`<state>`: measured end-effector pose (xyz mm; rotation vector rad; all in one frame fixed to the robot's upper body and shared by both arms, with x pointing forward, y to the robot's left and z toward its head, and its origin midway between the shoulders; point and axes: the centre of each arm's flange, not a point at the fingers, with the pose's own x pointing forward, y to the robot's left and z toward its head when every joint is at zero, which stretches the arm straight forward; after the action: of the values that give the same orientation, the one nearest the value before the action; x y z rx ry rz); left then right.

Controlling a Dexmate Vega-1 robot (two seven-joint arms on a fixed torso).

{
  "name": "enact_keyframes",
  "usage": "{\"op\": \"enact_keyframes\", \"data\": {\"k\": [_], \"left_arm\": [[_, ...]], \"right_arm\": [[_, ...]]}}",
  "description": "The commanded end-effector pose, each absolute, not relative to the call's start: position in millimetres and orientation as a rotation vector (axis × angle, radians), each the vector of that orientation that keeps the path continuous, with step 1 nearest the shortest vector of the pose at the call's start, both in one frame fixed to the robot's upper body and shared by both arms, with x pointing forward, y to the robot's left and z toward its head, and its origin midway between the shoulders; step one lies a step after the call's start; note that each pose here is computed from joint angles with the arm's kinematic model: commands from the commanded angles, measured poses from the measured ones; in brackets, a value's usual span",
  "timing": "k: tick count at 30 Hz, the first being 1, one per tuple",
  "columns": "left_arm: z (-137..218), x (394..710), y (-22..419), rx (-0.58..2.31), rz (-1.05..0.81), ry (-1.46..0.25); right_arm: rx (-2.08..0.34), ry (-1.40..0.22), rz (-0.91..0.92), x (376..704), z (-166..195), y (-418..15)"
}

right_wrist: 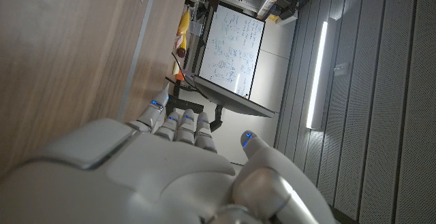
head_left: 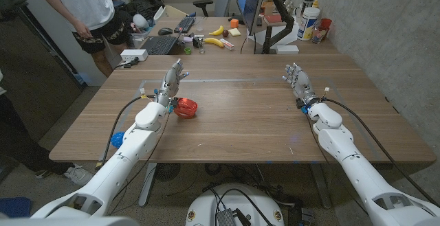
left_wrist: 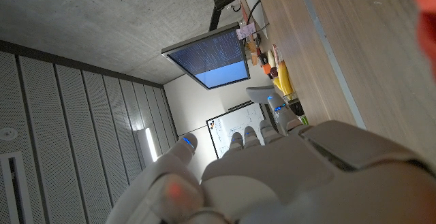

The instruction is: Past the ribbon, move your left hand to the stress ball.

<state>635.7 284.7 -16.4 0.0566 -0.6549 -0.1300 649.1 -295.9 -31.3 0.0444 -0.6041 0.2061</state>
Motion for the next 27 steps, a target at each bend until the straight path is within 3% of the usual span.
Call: {"op": "enact_keyframes", "data": {"k": [1, 27], "left_arm": [[-11, 625, 285, 0.108, -0.089, -0.678], [0, 602, 283, 0.219, -0.002, -0.738]], "right_arm": [[0.049, -0.596, 0.202, 648, -36, -299], [0.051, -0.599, 0.206, 645, -39, -301]]}}
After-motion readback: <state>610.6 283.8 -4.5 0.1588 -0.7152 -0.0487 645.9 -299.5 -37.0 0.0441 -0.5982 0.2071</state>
